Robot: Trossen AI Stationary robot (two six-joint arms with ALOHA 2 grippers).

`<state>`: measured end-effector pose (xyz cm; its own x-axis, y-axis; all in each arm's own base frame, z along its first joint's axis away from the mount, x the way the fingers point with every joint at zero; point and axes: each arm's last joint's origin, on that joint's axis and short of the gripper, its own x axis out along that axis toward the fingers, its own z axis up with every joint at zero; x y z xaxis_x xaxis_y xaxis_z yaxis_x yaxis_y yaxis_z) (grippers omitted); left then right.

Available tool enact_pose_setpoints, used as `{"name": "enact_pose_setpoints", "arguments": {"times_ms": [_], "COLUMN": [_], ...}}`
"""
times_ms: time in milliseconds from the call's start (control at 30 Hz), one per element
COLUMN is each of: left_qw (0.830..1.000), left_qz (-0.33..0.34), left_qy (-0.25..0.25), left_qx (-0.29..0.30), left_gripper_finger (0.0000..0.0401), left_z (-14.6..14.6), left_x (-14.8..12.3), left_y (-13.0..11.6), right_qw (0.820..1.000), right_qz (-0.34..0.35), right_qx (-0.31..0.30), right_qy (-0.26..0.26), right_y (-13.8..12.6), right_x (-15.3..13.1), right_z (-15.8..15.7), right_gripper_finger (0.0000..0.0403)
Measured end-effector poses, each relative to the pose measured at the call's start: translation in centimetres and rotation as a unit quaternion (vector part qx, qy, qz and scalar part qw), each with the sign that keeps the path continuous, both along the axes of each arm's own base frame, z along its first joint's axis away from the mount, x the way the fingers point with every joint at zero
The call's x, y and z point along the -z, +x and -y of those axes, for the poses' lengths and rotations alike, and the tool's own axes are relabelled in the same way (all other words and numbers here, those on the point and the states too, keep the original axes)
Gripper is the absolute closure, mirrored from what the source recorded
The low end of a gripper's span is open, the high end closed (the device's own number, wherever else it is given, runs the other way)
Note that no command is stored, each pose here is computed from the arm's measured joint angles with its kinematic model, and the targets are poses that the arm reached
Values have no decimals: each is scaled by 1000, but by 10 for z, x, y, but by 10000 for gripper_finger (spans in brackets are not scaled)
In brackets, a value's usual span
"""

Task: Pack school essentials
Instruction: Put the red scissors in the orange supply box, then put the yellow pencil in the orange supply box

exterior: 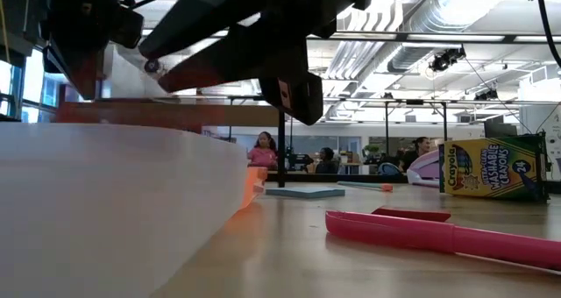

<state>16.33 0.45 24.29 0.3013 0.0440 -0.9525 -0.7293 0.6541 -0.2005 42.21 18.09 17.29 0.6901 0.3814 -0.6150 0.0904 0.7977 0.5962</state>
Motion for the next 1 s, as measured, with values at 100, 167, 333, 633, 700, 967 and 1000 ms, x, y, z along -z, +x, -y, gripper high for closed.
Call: {"name": "enact_pose_setpoints", "arguments": {"times_ms": [100,167,333,633,700,967,1000], "left_qw": [1000,1000,1000,999,998,993,992], "left_qz": [0,0,0,0,1,2,3], "left_qy": [0,0,1,11,14,30,33], "left_qx": [1,1,3,49,58,115,122], "left_gripper_finger": [401,401,401,399,395,338,327], "left_z": [0,0,0,0,0,0,0], "left_x": [0,0,0,0,0,0,0], "left_y": [0,0,0,0,1,1,2], "right_qw": [1000,1000,1000,1000,999,993,992], "right_qz": [-4,-5,-11,14,22,44,47], "right_qx": [6,2,-2,12,31,88,98], "right_qy": [7,9,27,22,10,-58,-68], "right_y": [0,0,0,1,1,-5,-6], "right_x": [0,0,-1,-29,-40,-89,-95], "right_z": [0,0,-1,0,2,10,11], "right_gripper_finger": [300,287,275,275,274,274,274]}}
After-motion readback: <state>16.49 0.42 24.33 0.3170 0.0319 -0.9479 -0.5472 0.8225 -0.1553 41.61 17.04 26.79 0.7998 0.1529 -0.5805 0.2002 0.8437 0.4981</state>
